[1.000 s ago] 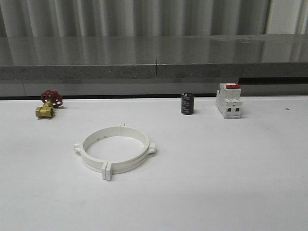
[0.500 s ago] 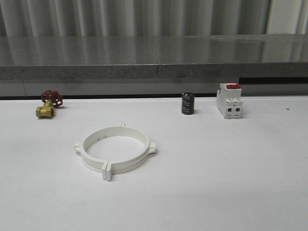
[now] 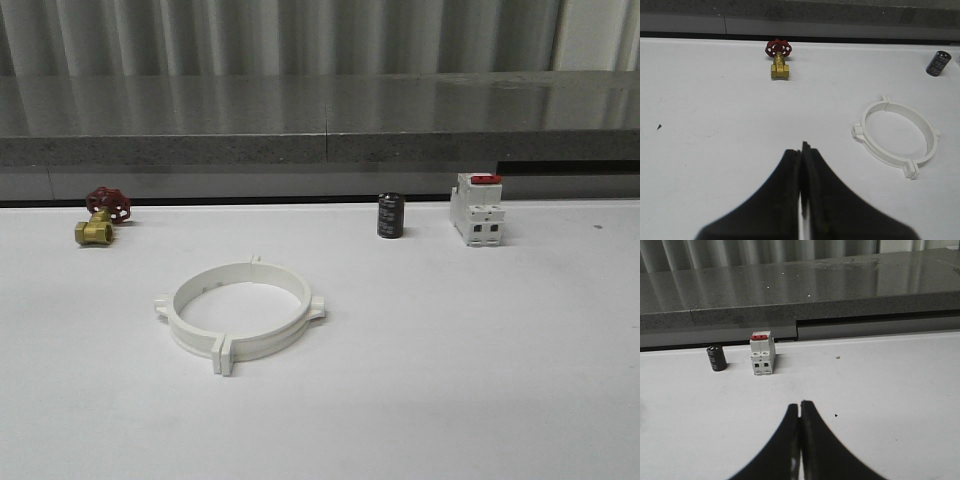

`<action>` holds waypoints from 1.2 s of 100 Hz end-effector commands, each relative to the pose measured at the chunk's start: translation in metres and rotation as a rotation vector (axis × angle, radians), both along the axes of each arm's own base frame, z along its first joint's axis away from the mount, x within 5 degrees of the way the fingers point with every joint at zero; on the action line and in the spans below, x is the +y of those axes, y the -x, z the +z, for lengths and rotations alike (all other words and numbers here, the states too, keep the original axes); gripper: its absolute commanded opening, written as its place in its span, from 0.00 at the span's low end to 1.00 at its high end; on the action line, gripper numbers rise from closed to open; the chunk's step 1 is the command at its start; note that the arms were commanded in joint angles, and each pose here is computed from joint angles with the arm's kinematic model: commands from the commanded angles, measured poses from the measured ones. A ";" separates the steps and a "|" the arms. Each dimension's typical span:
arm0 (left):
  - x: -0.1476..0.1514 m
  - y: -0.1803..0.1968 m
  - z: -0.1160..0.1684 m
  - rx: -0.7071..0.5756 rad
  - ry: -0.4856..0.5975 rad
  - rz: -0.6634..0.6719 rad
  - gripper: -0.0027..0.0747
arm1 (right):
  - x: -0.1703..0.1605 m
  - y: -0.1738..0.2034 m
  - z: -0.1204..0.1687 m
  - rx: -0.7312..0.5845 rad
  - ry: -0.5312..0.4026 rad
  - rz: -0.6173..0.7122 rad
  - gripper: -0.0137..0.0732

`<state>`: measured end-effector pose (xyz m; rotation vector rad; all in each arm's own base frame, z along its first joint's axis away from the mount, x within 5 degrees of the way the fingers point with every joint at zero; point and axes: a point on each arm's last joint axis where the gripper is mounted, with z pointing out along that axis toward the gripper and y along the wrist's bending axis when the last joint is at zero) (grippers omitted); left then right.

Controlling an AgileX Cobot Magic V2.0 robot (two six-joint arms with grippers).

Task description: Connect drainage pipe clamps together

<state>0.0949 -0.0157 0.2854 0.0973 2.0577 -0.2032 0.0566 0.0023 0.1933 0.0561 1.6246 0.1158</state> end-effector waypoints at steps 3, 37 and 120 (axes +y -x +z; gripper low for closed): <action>0.002 -0.003 0.013 -0.082 0.020 0.031 0.01 | 0.000 0.002 0.014 -0.120 0.001 -0.006 0.08; 0.002 -0.004 0.014 -0.089 0.020 0.035 0.01 | 0.000 0.002 0.014 -0.120 0.001 -0.006 0.08; 0.010 0.033 -0.055 -0.338 -0.026 0.073 0.01 | 0.000 0.002 0.014 -0.120 0.001 -0.006 0.08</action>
